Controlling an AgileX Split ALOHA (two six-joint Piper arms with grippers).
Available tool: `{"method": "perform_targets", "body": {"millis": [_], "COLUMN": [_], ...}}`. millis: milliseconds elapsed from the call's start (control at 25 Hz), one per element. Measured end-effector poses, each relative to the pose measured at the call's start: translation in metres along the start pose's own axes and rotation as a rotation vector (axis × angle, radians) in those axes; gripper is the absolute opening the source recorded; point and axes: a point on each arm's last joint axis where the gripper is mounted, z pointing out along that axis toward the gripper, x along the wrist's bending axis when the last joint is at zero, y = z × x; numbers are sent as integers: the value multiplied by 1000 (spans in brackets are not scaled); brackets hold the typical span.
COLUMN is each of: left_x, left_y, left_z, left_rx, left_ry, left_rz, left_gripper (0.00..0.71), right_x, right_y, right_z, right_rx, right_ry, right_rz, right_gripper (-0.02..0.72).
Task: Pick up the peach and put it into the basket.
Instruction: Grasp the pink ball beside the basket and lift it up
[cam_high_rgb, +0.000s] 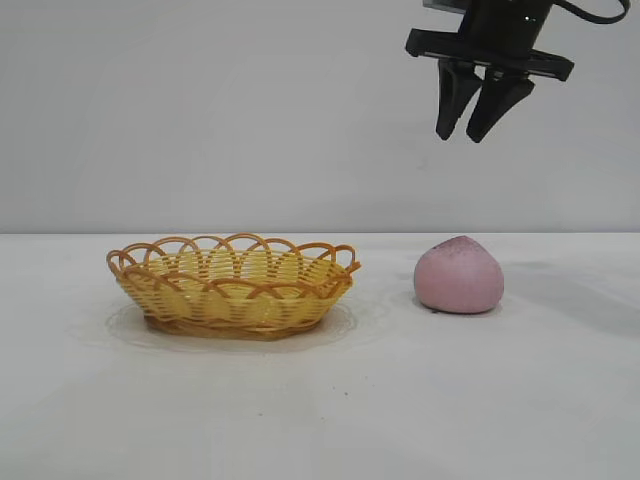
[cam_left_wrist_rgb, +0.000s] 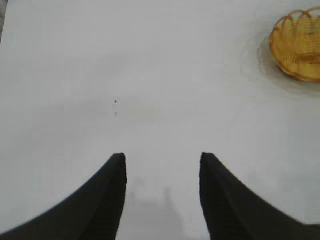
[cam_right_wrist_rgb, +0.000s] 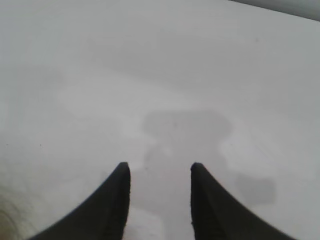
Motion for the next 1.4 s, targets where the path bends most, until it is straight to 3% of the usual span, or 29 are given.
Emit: {"method": "perform_targets", "body": {"millis": [360, 720, 1120, 1200, 1240, 1320, 1400], "left_x": [1, -1, -1, -1, -1, -1, -1], "left_y": [-23, -24, -24, -24, -24, -24, -24], "left_z": [-23, -23, -23, -23, -23, -23, -23], "left_rx": [-191, -193, -193, -193, -193, -193, -193], "left_ry": [-21, -36, -35, -35, -35, -35, -35], "left_rz": [34, 53, 57, 57, 57, 57, 57], "left_gripper": [293, 293, 293, 293, 293, 293, 293], "right_x": [1, 8, 36, 38, 39, 38, 40], "right_y": [-5, -29, -58, -62, -63, -61, -56], "right_z": [0, 7, 58, 66, 68, 65, 54], "right_rx": [47, 310, 517, 540, 545, 538, 508], "right_ry": [8, 92, 154, 147, 145, 135, 126], "right_rz": [-10, -40, -116, -137, -143, -151, -163], "right_gripper": [230, 230, 230, 91, 56, 0, 0]}}
